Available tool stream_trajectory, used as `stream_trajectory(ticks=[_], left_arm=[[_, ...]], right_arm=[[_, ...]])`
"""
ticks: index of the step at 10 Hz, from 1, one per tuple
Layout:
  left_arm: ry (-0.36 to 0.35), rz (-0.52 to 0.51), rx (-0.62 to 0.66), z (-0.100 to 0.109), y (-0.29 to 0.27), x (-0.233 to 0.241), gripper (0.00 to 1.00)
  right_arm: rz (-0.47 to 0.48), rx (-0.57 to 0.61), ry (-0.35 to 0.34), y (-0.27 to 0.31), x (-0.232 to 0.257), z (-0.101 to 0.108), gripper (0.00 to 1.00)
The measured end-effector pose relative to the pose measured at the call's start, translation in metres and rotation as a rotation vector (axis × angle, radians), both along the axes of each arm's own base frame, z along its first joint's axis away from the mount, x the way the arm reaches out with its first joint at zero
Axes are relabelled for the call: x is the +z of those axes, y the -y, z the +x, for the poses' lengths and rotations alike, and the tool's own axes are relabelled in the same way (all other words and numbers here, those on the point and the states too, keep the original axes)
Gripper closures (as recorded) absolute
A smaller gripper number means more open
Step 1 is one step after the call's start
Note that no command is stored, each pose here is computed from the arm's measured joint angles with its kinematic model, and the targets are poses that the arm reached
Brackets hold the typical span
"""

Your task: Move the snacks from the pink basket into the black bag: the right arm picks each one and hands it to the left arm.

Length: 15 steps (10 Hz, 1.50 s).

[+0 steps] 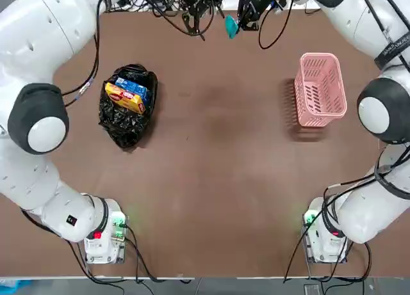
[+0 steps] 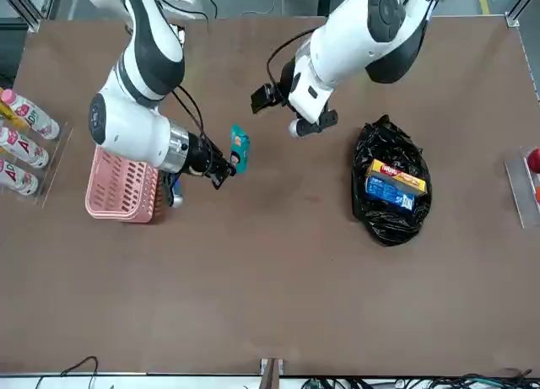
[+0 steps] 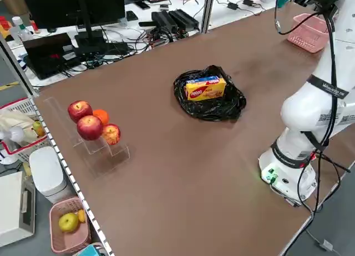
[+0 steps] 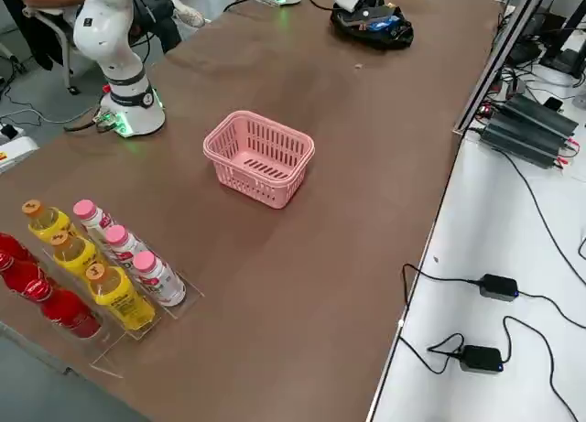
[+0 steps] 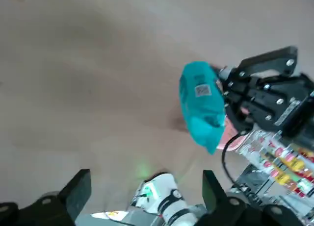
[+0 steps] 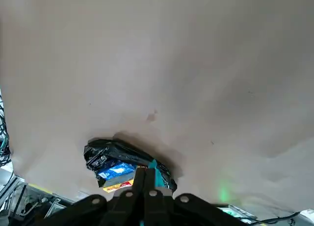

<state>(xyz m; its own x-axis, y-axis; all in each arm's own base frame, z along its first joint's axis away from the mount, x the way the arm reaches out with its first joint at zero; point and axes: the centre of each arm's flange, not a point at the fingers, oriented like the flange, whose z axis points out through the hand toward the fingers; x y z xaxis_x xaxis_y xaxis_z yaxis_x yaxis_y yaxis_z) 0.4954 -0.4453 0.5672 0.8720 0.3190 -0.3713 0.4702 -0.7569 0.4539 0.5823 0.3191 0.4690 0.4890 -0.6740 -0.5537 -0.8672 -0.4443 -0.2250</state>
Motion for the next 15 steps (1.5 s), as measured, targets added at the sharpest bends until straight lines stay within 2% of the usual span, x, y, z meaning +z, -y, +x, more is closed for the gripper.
stream_trajectory(ticks=[5,8,13,15], left_arm=[[-0.024,-0.004,0.055,0.007,0.018,-0.030,0.01],[-0.021,-0.014,0.096,0.012,0.016,-0.027,0.07],[-0.004,-0.026,0.119,0.016,0.016,-0.021,0.05],[0.011,0.011,0.132,0.008,0.025,-0.018,0.04]], right_arm=[[0.000,-0.016,-0.020,-0.014,0.005,-0.006,0.99],[0.000,-0.021,-0.021,-0.014,0.005,-0.006,0.99],[0.001,-0.022,-0.019,-0.015,0.007,-0.005,0.99],[0.001,-0.021,-0.019,-0.016,0.007,-0.005,0.99]])
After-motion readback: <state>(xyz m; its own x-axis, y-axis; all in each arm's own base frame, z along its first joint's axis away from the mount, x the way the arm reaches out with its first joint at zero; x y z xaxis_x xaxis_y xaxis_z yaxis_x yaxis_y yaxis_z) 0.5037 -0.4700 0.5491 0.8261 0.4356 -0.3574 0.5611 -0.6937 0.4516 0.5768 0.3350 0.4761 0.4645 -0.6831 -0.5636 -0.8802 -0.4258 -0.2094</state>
